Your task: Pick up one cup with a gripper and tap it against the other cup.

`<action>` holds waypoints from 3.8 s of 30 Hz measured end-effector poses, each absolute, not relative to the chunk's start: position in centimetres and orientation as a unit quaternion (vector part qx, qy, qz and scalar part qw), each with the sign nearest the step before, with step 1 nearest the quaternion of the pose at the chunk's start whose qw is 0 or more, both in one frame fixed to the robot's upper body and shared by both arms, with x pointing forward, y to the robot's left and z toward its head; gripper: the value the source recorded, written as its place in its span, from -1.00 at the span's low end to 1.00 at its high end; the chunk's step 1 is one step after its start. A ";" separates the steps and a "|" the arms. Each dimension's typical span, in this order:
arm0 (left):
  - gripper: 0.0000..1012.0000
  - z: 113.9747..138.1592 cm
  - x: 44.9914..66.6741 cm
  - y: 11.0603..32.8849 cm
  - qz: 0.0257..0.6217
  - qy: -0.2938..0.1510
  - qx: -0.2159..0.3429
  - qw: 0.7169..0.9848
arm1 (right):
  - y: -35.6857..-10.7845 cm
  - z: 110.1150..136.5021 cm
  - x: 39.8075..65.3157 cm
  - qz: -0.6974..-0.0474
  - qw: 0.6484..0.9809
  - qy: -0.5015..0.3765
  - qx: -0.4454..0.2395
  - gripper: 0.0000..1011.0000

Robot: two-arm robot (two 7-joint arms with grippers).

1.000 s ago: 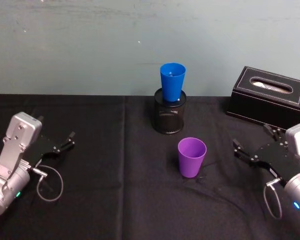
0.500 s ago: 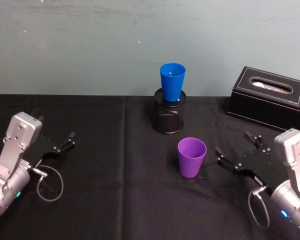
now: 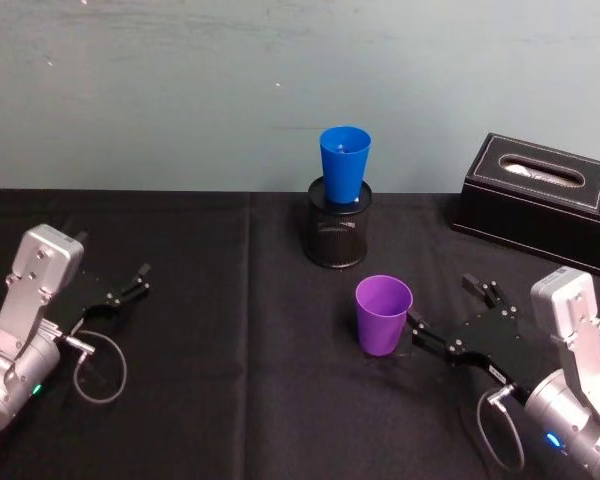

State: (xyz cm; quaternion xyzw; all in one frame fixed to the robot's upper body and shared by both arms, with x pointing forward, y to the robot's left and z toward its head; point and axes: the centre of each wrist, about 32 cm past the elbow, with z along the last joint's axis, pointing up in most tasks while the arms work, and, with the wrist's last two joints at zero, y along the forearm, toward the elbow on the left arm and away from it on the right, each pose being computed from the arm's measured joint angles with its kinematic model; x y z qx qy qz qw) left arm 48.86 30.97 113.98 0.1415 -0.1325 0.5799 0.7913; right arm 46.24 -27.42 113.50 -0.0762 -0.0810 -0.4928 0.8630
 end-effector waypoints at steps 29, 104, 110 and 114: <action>1.00 114.0 48.9 31.0 0.580 -0.132 0.141 0.791 | -25.9 112.7 46.4 -0.452 0.888 -0.042 -0.077 0.98; 1.00 114.0 48.9 31.0 0.580 -0.132 0.141 0.791 | -24.2 111.8 50.7 -0.431 0.899 -0.021 -0.075 0.67; 1.00 114.0 48.9 31.0 0.580 -0.132 0.141 0.791 | -24.2 111.8 50.7 -0.430 0.899 -0.021 -0.075 0.50; 1.00 114.0 48.9 31.0 0.580 -0.132 0.142 0.791 | -24.2 111.8 50.6 -0.431 0.899 -0.021 -0.075 0.46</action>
